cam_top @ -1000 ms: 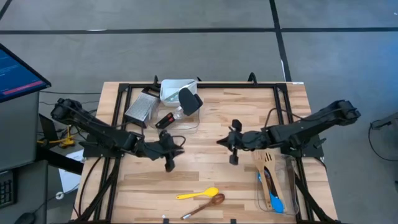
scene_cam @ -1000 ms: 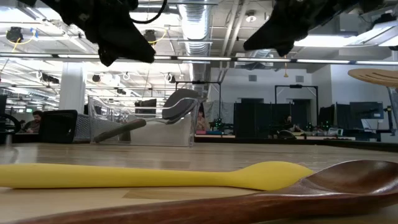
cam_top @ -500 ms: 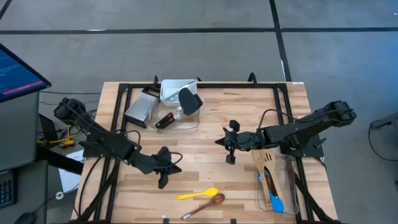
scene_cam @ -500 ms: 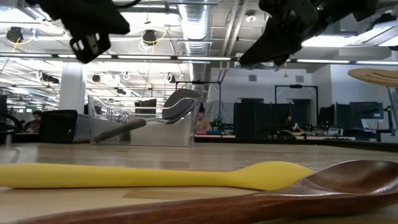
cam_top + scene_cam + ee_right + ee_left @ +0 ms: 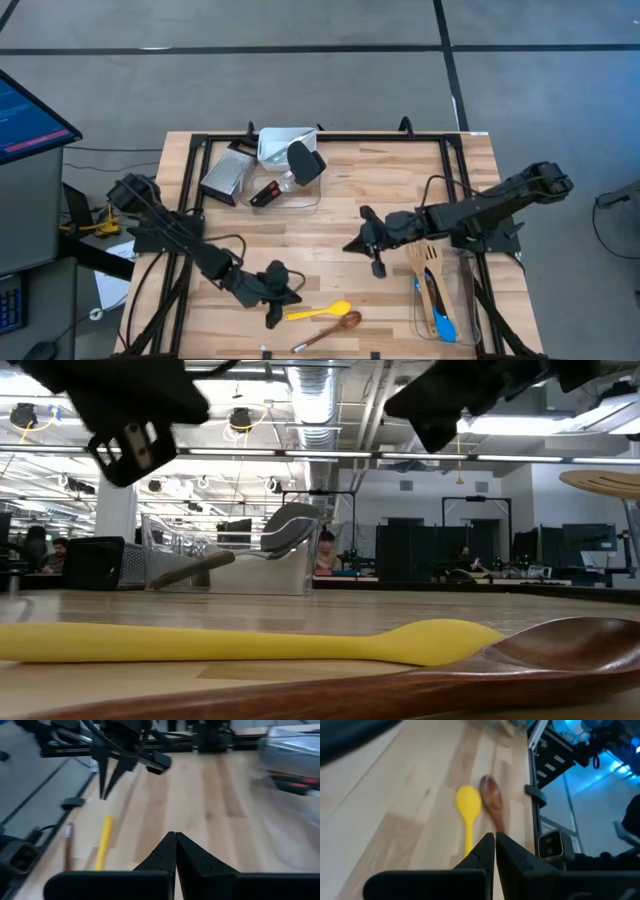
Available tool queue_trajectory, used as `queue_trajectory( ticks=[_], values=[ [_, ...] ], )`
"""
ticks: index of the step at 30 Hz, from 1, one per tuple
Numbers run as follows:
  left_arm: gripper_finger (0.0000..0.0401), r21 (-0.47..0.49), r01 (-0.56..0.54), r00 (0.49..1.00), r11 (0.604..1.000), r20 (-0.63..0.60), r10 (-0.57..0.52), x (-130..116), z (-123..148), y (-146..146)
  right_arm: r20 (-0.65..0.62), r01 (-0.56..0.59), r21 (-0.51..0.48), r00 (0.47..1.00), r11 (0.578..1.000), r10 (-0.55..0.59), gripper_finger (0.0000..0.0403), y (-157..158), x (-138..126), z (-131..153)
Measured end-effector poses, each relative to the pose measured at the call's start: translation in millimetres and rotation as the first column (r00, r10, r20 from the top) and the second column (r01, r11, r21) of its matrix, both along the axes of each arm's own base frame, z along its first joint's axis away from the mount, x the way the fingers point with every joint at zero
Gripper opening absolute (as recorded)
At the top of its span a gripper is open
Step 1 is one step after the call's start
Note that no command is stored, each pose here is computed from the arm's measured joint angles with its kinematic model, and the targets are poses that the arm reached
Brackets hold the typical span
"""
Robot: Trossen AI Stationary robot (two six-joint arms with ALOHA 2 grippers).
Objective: Pick & Place Kitchen Items
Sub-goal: Put the yellow spoon into the bottom transparent bin
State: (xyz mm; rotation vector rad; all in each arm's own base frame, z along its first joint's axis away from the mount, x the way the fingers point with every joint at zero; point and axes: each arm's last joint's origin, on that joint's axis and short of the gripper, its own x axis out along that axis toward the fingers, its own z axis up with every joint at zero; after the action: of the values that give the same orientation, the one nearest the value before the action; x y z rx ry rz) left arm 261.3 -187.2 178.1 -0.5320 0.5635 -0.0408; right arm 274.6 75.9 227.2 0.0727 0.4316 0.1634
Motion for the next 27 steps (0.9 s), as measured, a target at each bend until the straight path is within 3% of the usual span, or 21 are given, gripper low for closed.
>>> queue_trajectory(
  ticks=[8,13,18,27],
  values=[
    [0.0001,0.199,0.036,0.992,0.979,0.112,-0.059,17,16,-41,-0.016,-0.019,0.035,1.000,0.999,0.019,0.0000,28,-9,1],
    [0.0001,0.221,0.001,0.987,0.975,0.155,-0.036,8,22,-57,-0.073,-0.010,-0.035,0.997,0.999,0.007,0.0000,54,-17,16],
    [0.0001,0.225,-0.047,0.983,0.973,0.186,0.004,-7,23,-71,-0.092,-0.016,-0.021,0.996,1.000,0.014,0.0000,78,-18,31],
    [0.0001,0.173,-0.083,0.977,0.981,0.206,0.046,-21,24,-83,-0.170,-0.050,-0.063,0.985,0.997,0.039,0.0000,112,19,22]
  ],
)
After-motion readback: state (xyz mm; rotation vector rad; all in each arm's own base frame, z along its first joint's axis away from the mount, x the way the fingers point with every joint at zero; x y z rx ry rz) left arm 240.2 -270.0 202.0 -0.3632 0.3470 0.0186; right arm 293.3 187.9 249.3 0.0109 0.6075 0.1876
